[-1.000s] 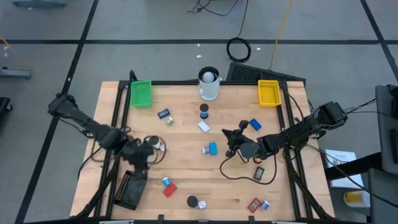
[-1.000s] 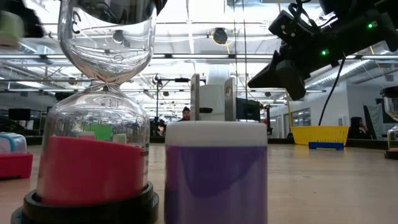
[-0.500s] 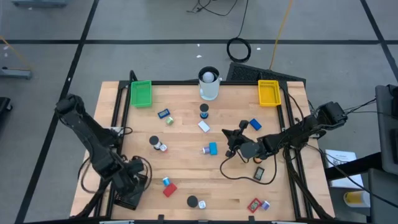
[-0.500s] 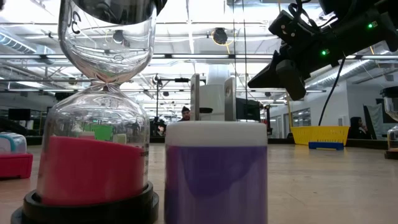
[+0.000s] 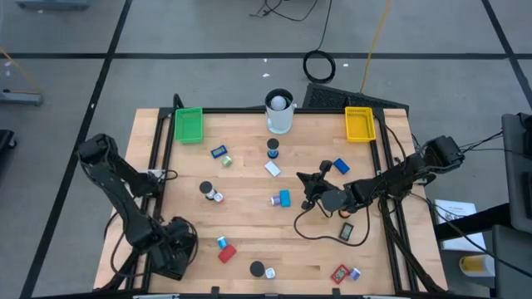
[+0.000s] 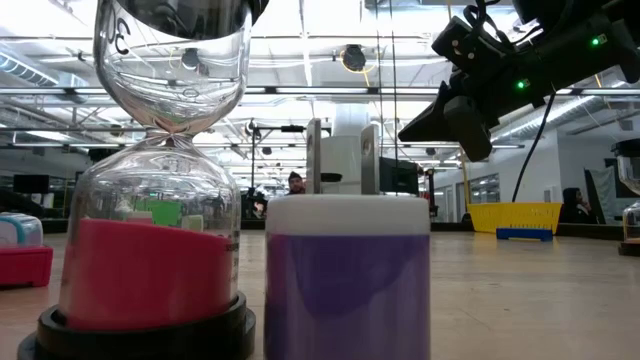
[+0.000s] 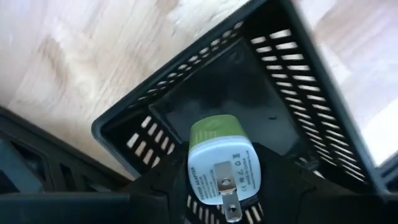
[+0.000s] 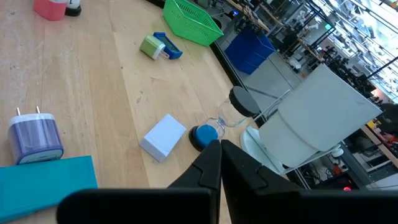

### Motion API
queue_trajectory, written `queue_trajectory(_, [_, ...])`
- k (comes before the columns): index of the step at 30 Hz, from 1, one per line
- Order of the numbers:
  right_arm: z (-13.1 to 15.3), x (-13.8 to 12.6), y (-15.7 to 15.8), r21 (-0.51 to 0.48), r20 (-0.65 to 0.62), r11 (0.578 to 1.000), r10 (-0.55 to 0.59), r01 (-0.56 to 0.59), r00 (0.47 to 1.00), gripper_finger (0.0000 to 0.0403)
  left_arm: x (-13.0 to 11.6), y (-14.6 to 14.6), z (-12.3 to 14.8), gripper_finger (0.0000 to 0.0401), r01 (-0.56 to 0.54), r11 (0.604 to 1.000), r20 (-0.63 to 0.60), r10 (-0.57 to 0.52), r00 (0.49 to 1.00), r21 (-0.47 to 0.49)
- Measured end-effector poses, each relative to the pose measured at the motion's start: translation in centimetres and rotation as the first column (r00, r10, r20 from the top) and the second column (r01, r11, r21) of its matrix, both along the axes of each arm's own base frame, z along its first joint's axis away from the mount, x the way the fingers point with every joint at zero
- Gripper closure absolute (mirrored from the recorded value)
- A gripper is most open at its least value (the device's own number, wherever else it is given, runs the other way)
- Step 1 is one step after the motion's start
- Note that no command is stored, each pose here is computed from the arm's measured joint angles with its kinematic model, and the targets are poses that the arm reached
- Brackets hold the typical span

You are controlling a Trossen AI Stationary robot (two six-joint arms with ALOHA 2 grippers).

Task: Pick & Place Office items
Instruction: Put the right green charger adapter into the black bin, then put the white hourglass timer into the green bin

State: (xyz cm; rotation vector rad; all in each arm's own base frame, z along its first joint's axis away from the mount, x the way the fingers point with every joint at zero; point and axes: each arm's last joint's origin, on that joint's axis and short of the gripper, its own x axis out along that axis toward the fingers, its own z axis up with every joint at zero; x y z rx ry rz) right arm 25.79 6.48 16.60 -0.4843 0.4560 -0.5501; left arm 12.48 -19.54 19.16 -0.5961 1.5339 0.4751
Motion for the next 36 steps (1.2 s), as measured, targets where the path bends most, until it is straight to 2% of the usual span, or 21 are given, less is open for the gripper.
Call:
queue_trajectory(4, [0.0,0.0,0.0,0.000,0.000,1.000,0.000,0.000,1.000,0.0402,-0.1,0.1,-1.6,0.0249,-0.005,0.999,0.023,0.006,1.000,-0.040])
queue_trajectory(9, [0.0,0.0,0.0,0.000,0.000,1.000,0.000,0.000,1.000,0.0402,-0.4,0.9,-2.6,0.0249,-0.028,1.000,0.020,0.028,0.999,0.010])
queue_trajectory(15, [0.0,0.0,0.0,0.000,0.000,1.000,0.000,0.000,1.000,0.0402,-0.3,0.9,-2.6,0.0245,-0.009,1.000,0.028,0.009,1.000,0.008])
queue_trajectory(20, [0.0,0.0,0.0,0.000,0.000,1.000,0.001,-0.001,1.000,0.0402,-0.1,1.0,-2.6,0.0204,-0.012,1.000,0.021,0.012,1.000,0.003])
queue_trajectory(24, [0.0,0.0,0.0,0.000,0.000,1.000,0.001,-0.001,1.000,0.0402,0.1,1.1,-2.5,0.0168,0.021,1.000,-0.002,-0.021,1.000,-0.018])
queue_trajectory(27, [0.0,0.0,0.0,0.000,0.000,1.000,0.001,-0.001,1.000,0.0402,0.0,1.3,-2.1,0.0154,0.047,0.998,0.003,-0.047,0.999,-0.040])
queue_trajectory(31, [0.0,0.0,0.0,0.003,-0.001,1.000,0.006,-0.006,1.000,0.0402,-0.2,1.7,-1.1,0.0156,0.063,0.995,0.017,-0.062,0.998,-0.081])
queue_trajectory(36, [0.0,0.0,0.1,0.016,-0.006,0.999,0.032,-0.032,0.999,0.0402,-1.0,2.7,0.5,0.0187,0.077,0.991,0.047,-0.073,0.996,-0.111])
